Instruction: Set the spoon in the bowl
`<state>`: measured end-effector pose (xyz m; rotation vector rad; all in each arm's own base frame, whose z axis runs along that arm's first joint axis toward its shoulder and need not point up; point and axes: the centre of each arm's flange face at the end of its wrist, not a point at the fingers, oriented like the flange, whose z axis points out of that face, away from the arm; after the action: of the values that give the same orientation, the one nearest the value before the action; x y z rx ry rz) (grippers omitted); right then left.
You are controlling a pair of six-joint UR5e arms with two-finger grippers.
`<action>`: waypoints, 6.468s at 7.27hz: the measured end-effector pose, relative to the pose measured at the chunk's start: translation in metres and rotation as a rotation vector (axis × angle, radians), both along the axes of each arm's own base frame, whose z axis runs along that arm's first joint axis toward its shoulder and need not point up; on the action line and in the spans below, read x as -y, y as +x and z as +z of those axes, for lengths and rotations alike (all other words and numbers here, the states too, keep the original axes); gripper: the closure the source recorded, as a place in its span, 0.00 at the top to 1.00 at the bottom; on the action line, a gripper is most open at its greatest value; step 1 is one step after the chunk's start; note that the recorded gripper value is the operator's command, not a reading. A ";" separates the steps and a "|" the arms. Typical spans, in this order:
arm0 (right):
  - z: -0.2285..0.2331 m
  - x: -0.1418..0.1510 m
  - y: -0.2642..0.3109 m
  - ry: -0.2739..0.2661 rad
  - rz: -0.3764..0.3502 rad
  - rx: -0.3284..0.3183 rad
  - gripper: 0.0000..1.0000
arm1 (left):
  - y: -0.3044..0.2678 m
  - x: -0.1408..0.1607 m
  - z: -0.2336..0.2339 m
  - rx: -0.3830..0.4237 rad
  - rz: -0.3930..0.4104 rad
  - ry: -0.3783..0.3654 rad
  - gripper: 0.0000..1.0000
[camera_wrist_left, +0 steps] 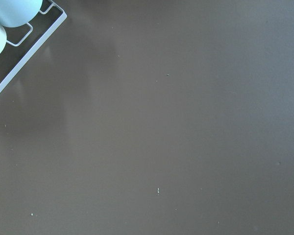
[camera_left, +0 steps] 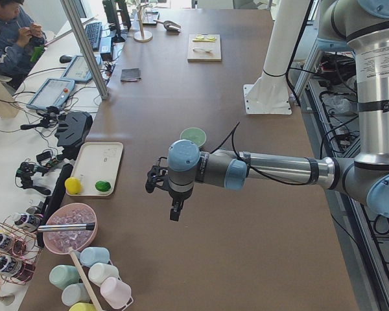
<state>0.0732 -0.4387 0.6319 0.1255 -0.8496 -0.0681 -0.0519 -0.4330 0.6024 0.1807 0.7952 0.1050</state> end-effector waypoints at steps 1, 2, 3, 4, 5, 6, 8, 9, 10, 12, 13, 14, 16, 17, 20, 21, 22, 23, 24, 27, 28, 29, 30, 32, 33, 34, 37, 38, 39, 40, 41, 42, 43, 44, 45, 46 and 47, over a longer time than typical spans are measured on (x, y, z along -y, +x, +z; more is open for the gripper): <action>-0.002 0.000 -0.003 0.013 -0.005 0.017 1.00 | 0.000 0.001 -0.004 0.000 -0.003 0.004 0.98; -0.005 0.001 -0.007 0.041 -0.013 0.026 1.00 | 0.000 0.002 -0.007 0.001 -0.004 0.008 0.98; -0.008 0.003 -0.011 0.068 -0.021 0.032 1.00 | 0.000 0.004 -0.008 0.005 -0.004 0.013 0.98; -0.010 0.003 -0.014 0.083 -0.027 0.039 1.00 | 0.000 0.006 -0.009 0.010 -0.005 0.030 0.98; -0.012 0.004 -0.019 0.093 -0.039 0.046 1.00 | 0.000 0.007 -0.013 0.009 -0.006 0.060 0.98; -0.014 0.005 -0.028 0.103 -0.060 0.050 1.00 | 0.001 0.007 -0.016 0.003 -0.003 0.091 0.98; -0.017 0.007 -0.045 0.119 -0.091 0.055 1.00 | 0.023 0.006 -0.025 -0.028 0.005 0.126 0.94; -0.019 0.006 -0.051 0.128 -0.103 0.062 1.00 | 0.058 0.011 -0.037 -0.049 0.013 0.109 0.92; -0.021 0.005 -0.057 0.131 -0.110 0.077 1.00 | 0.099 0.014 -0.051 -0.075 0.018 0.088 0.92; -0.035 0.006 -0.078 0.123 -0.098 0.106 1.00 | 0.181 0.014 -0.076 -0.104 0.022 0.048 0.92; -0.043 0.007 -0.097 0.106 -0.090 0.123 0.99 | 0.222 0.015 -0.091 -0.113 0.032 0.034 0.90; -0.052 0.005 -0.122 0.083 -0.084 0.144 0.99 | 0.264 0.013 -0.106 -0.114 0.036 0.018 0.89; -0.063 0.000 -0.161 0.062 -0.104 0.173 0.99 | 0.330 0.004 -0.127 -0.108 0.059 0.017 0.88; -0.066 -0.002 -0.173 0.059 -0.122 0.180 0.99 | 0.354 0.003 -0.131 -0.110 0.074 0.010 0.76; -0.069 -0.007 -0.189 0.076 -0.153 0.180 0.99 | 0.394 -0.002 -0.132 -0.111 0.109 -0.018 0.00; -0.069 -0.007 -0.191 0.078 -0.155 0.179 1.00 | 0.395 -0.003 -0.132 -0.112 0.115 -0.021 0.00; -0.069 -0.007 -0.191 0.078 -0.156 0.178 0.99 | 0.396 -0.003 -0.131 -0.113 0.120 -0.024 0.00; -0.069 -0.007 -0.192 0.069 -0.151 0.178 0.98 | 0.397 -0.003 -0.133 -0.116 0.122 -0.025 0.00; -0.073 -0.007 -0.196 0.037 -0.125 0.177 0.97 | 0.399 -0.002 -0.140 -0.123 0.117 -0.025 0.00; -0.095 -0.018 -0.242 -0.091 -0.023 0.130 0.83 | 0.448 0.018 -0.252 -0.169 0.004 -0.160 0.00; -0.095 -0.023 -0.259 -0.135 -0.001 0.113 0.79 | 0.481 0.009 -0.296 -0.167 -0.019 -0.206 0.00; -0.096 -0.029 -0.279 -0.187 0.023 0.097 0.76 | 0.518 -0.011 -0.328 -0.154 -0.029 -0.220 0.00; -0.096 -0.035 -0.295 -0.226 0.041 0.083 0.74 | 0.549 -0.030 -0.351 -0.137 -0.031 -0.218 0.00; -0.092 -0.042 -0.318 -0.254 0.059 0.052 0.71 | 0.599 -0.041 -0.393 -0.122 -0.045 -0.236 0.00; -0.090 -0.042 -0.328 -0.259 0.068 0.039 0.70 | 0.616 -0.040 -0.406 -0.118 -0.052 -0.242 0.00; -0.090 -0.036 -0.337 -0.264 0.077 0.034 0.68 | 0.627 -0.041 -0.412 -0.113 -0.057 -0.237 0.00; -0.090 -0.019 -0.355 -0.284 0.104 0.034 0.00 | 0.641 -0.052 -0.414 -0.105 -0.061 -0.231 0.49; -0.090 -0.018 -0.355 -0.282 0.110 0.033 0.00 | 0.642 -0.055 -0.416 -0.108 -0.066 -0.240 0.96; -0.092 -0.017 -0.356 -0.278 0.111 0.035 0.00 | 0.643 -0.056 -0.418 -0.113 -0.068 -0.244 0.97; -0.095 -0.017 -0.356 -0.275 0.110 0.038 0.00 | 0.643 -0.057 -0.420 -0.116 -0.068 -0.245 0.97; -0.100 -0.017 -0.356 -0.269 0.109 0.046 0.00 | 0.642 -0.058 -0.422 -0.120 -0.068 -0.243 0.97; -0.111 -0.017 -0.355 -0.259 0.106 0.060 0.00 | 0.635 -0.059 -0.426 -0.133 -0.068 -0.238 0.97; -0.125 -0.017 -0.352 -0.245 0.106 0.078 0.00 | 0.614 -0.062 -0.426 -0.149 -0.071 -0.227 0.97; -0.143 -0.012 -0.354 -0.231 0.110 0.100 0.00 | 0.580 -0.065 -0.418 -0.158 -0.071 -0.206 0.97; -0.172 -0.002 -0.366 -0.230 0.123 0.129 0.00 | 0.541 -0.064 -0.401 -0.153 -0.060 -0.170 0.97; -0.211 0.008 -0.391 -0.250 0.141 0.161 0.00 | 0.505 -0.057 -0.380 -0.140 -0.040 -0.141 0.97; -0.254 0.010 -0.428 -0.271 0.160 0.190 0.00 | 0.469 -0.042 -0.358 -0.126 -0.015 -0.123 0.97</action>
<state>-0.3551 -0.4487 0.3777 -0.0556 -1.0270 0.2116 0.4169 -0.3915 0.2445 0.0777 0.9230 0.0307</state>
